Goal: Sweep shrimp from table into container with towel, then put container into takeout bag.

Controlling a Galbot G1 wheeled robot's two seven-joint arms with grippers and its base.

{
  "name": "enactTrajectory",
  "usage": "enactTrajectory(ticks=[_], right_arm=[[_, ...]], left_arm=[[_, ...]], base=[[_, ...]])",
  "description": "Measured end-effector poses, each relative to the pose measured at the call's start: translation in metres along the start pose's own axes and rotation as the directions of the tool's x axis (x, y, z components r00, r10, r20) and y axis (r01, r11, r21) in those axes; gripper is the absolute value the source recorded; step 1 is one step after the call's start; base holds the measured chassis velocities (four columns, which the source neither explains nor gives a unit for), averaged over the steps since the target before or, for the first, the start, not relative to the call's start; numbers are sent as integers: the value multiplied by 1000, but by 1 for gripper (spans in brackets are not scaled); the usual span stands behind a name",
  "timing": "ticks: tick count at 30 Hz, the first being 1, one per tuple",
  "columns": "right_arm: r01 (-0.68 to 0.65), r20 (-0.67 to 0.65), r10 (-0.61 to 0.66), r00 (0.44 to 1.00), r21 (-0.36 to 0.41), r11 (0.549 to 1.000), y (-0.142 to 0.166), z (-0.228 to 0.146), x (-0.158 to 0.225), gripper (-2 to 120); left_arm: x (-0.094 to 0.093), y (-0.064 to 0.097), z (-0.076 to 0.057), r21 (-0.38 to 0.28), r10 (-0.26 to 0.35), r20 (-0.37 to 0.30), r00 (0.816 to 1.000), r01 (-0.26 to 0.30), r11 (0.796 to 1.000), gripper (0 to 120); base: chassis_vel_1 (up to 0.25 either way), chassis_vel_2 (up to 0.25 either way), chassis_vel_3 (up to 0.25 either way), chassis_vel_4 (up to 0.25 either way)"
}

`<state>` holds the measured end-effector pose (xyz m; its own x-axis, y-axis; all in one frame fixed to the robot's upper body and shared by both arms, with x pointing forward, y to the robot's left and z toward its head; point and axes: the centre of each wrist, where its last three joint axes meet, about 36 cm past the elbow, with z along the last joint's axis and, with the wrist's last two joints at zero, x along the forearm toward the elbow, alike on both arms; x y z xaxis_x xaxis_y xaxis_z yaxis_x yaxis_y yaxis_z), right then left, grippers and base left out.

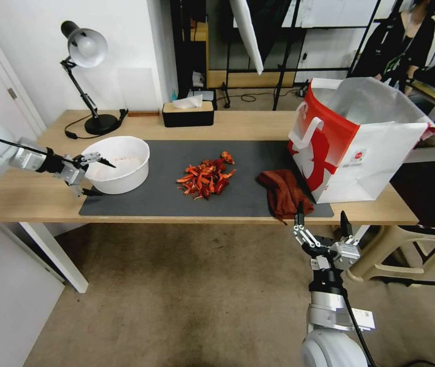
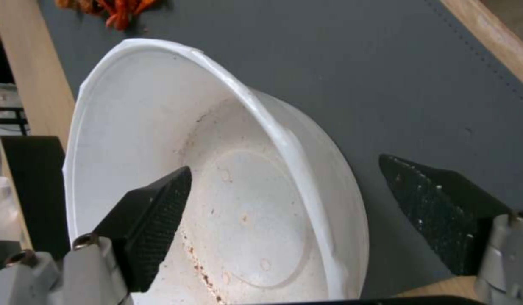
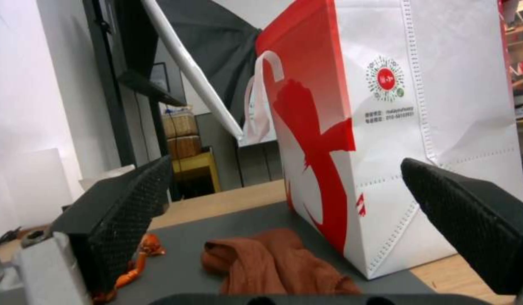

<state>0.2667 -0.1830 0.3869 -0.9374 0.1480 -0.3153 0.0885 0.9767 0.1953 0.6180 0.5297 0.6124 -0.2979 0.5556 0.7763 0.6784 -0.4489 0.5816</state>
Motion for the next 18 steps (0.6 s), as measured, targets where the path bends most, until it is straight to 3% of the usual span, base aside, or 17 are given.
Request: enactTrajectory(ticks=[8,10,12,18], right_arm=[[-1,0,1,1000,-1,1000,1,0,0,100],[-1,1,1,1000,-1,1000,1,0,0,100],[-2,2,2,1000,-1,1000,1,0,0,100],[-3,4,3,1000,-3,1000,2,0,0,100]], left_arm=[[-3,7,-2,-24,35,-9,999,-35,999,75],[-3,8,-2,-26,39,-9,999,-39,999,72],[-4,10,-3,-31,49,-10,999,-49,998,59],[-7,11,-3,-39,62,-9,998,-63,997,50]], base=[[0,0,0,0],[0,0,0,0],[0,0,0,0],[0,0,0,0]])
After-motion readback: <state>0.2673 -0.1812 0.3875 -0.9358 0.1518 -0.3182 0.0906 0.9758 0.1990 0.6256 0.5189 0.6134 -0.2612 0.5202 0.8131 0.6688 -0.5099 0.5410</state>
